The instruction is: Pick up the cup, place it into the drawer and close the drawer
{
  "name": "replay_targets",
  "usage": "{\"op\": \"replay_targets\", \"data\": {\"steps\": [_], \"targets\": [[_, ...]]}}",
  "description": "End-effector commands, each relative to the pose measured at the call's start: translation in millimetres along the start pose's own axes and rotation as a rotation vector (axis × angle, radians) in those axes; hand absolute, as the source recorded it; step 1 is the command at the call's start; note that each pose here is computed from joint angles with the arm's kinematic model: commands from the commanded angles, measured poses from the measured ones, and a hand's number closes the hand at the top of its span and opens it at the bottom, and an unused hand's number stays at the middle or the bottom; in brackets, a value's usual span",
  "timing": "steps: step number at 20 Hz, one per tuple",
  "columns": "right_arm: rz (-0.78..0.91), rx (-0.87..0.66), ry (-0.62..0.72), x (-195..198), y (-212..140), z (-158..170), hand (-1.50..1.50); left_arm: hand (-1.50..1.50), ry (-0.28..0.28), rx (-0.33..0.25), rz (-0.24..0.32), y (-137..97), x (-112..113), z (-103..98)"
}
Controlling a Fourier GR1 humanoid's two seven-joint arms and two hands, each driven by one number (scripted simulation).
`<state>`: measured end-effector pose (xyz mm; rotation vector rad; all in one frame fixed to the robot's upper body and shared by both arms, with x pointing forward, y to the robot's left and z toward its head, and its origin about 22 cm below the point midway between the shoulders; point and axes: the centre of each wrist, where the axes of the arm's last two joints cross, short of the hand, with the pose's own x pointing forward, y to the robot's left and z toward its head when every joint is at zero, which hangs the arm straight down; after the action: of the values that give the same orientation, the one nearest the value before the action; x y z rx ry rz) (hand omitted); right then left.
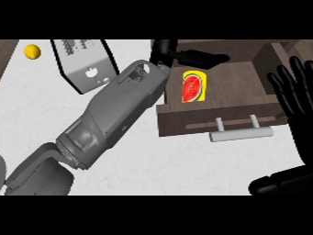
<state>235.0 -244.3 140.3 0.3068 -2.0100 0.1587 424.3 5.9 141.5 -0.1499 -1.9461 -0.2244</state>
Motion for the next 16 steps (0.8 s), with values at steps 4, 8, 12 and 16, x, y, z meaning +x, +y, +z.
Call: {"op": "replay_targets", "data": {"steps": [4,8,12,16], "targets": [[-0.007,0.017,0.01,9,-20,-3,-1.5,-1.5,-0.047,-0.019,0.168,-1,18,-9],[0.051,0.052,0.025,14,-26,12,1.5,-1.5,-0.026,0.052,0.203,24,22,-11],[0.232,0.169,0.041,32,-17,17,1.5,-1.5,-0.05,0.111,0.23,54,7,5],[0.287,0.19,0.106,23,-23,23,1.5,-1.5,-0.013,0.17,0.225,96,0,24]]}}
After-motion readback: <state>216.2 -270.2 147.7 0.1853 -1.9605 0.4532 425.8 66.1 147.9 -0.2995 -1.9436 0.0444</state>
